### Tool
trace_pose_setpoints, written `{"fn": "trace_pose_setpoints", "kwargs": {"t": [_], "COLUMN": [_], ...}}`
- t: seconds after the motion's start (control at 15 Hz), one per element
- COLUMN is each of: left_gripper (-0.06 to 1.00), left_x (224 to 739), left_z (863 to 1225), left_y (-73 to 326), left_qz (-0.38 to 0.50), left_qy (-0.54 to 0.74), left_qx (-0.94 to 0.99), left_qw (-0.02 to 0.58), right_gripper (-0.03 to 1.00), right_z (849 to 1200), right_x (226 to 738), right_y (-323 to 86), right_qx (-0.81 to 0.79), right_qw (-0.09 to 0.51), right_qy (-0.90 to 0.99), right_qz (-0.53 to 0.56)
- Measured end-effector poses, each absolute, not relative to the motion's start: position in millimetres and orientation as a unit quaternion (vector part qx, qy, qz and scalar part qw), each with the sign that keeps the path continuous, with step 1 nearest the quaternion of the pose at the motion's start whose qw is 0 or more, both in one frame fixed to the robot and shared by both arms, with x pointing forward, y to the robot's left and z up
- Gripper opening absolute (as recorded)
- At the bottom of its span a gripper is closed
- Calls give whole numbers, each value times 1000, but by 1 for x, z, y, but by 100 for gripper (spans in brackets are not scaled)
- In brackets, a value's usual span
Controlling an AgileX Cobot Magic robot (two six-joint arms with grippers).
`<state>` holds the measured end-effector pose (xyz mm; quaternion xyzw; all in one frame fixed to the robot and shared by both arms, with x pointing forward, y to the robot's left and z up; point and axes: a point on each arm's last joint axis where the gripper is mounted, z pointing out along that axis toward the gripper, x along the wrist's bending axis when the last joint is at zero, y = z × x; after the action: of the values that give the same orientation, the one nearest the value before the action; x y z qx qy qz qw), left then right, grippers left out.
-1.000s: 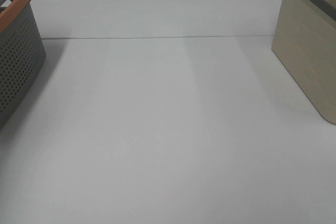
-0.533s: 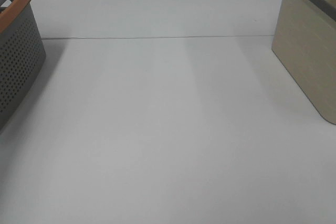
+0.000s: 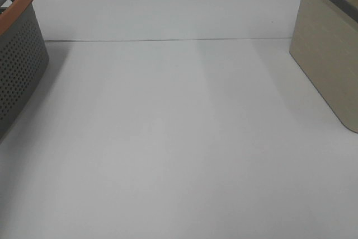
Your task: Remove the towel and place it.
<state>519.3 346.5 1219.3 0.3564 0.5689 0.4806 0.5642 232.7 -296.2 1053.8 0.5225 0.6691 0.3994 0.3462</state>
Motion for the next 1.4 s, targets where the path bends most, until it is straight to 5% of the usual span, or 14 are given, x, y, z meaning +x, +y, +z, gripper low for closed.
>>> {"fn": "trace_pose_setpoints", "kwargs": {"t": [0.53,1.07,1.4], "left_gripper": [0,0,0], "left_x": [513,556,565], "left_z": [1323,1285,1249], "left_y": [283,194,152], "left_qz": [483,395,353], "left_qy": [410,409,442], "left_qx": [348,466,551], "left_qw": [691,678,613], "right_gripper": [82,82,80], "right_z": [1054,1054,1057], "right_x": [233,233,231], "right_y": [-296,-296,-289], "right_qx": [523,523,519], "right_qw": [346,346,312], "right_qy": [669,669,663], "right_qz": [399,400,440]}}
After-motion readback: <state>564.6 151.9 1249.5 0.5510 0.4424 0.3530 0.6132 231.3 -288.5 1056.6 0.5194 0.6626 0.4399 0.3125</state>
